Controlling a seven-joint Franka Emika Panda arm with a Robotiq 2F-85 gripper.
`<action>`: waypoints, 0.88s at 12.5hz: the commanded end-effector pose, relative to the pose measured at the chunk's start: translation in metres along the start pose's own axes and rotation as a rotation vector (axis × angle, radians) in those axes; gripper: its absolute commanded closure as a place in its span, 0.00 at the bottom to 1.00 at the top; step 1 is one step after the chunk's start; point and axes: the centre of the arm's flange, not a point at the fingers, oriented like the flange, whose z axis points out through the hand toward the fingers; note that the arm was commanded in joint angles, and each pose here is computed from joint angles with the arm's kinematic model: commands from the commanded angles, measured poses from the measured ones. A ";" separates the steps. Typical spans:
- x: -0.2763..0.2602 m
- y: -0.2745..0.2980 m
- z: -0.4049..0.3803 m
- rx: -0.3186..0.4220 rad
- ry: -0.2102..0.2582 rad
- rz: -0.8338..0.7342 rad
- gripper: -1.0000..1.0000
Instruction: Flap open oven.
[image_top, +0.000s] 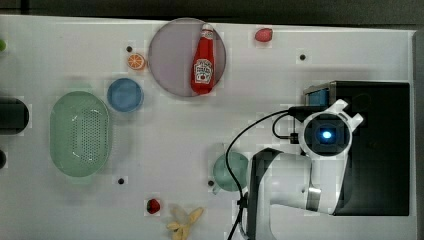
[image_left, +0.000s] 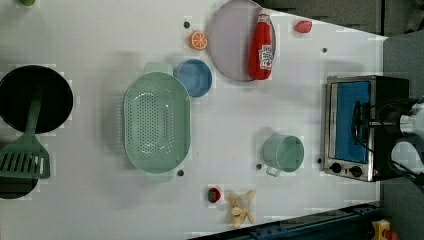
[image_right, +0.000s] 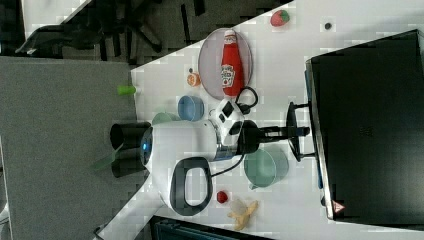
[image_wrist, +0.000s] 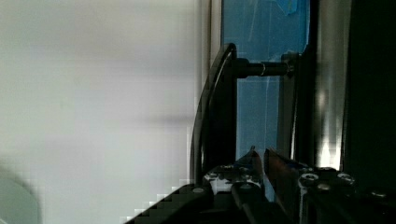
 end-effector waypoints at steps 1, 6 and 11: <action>0.005 -0.073 0.007 -0.026 -0.017 -0.003 0.83; 0.011 -0.140 0.034 -0.125 -0.041 0.016 0.83; 0.011 -0.204 0.076 -0.276 -0.040 0.029 0.83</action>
